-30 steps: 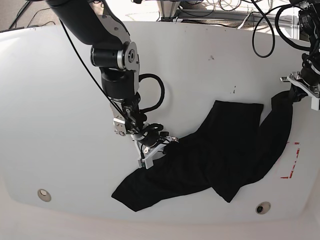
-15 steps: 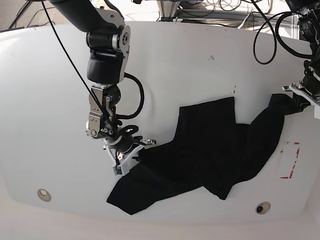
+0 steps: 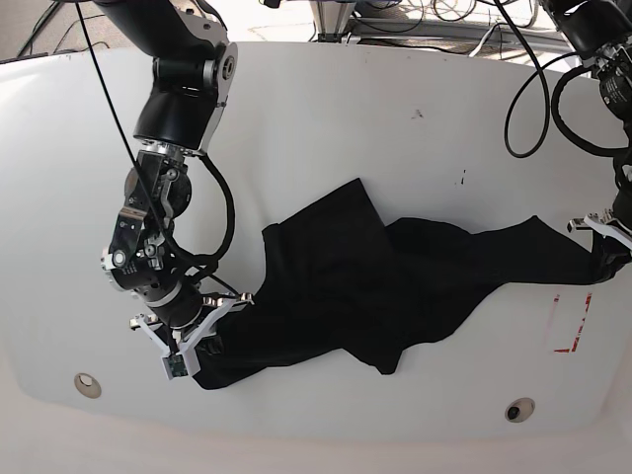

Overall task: Layout the t-shirt on the table in an organized manner, then fold the t-shirt properly
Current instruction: 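Stretch the t-shirt out, pulling the right gripper away from the left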

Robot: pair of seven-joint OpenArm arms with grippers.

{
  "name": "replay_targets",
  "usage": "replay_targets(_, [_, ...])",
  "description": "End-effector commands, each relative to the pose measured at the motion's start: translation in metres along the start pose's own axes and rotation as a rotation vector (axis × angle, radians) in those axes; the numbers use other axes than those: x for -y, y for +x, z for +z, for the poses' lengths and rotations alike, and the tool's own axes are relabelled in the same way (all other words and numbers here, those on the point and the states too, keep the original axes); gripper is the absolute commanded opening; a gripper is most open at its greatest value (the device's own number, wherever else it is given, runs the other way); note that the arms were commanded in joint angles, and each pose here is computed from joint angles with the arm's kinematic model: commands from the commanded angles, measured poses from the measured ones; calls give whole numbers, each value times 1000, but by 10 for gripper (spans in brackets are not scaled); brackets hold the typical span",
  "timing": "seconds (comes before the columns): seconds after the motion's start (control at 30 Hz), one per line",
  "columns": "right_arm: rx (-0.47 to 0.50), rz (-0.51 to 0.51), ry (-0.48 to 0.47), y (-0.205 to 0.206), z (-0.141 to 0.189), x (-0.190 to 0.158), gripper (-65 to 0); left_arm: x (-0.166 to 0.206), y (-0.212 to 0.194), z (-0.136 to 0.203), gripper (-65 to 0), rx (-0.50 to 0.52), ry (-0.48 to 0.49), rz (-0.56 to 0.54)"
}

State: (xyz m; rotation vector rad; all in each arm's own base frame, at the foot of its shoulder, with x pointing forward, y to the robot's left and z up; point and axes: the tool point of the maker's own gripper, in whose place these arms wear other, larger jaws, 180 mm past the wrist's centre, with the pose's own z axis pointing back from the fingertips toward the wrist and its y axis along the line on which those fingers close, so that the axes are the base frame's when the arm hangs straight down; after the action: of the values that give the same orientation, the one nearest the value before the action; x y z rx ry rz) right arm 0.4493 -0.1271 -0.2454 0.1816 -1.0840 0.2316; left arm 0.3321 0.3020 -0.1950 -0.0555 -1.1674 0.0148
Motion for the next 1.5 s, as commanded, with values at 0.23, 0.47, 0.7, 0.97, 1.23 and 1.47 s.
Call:
replay_targets(0.23, [140, 162, -84, 58, 40, 27, -650, -12, 88, 11, -650, 175, 34, -95])
replay_targets(0.47, [189, 235, -152, 89, 58, 52, -650, -14, 147, 23, -647, 311, 52, -136])
replay_targets(0.7, [246, 289, -225, 131, 76, 80, -650, 0, 186, 18, -647, 359, 79, -232])
replay_targets(0.97, [282, 300, -285, 174, 87, 112, -650, 11, 218, 20, -646, 425, 103, -264])
replay_targets(1.23, [312, 300, -327, 216, 101, 141, -650, 10, 244, 18, -646, 458, 156, -278])
replay_targets(1.47, [303, 311, -346, 237, 112, 159, -650, 4, 262, 15, -646, 476, 154, -237])
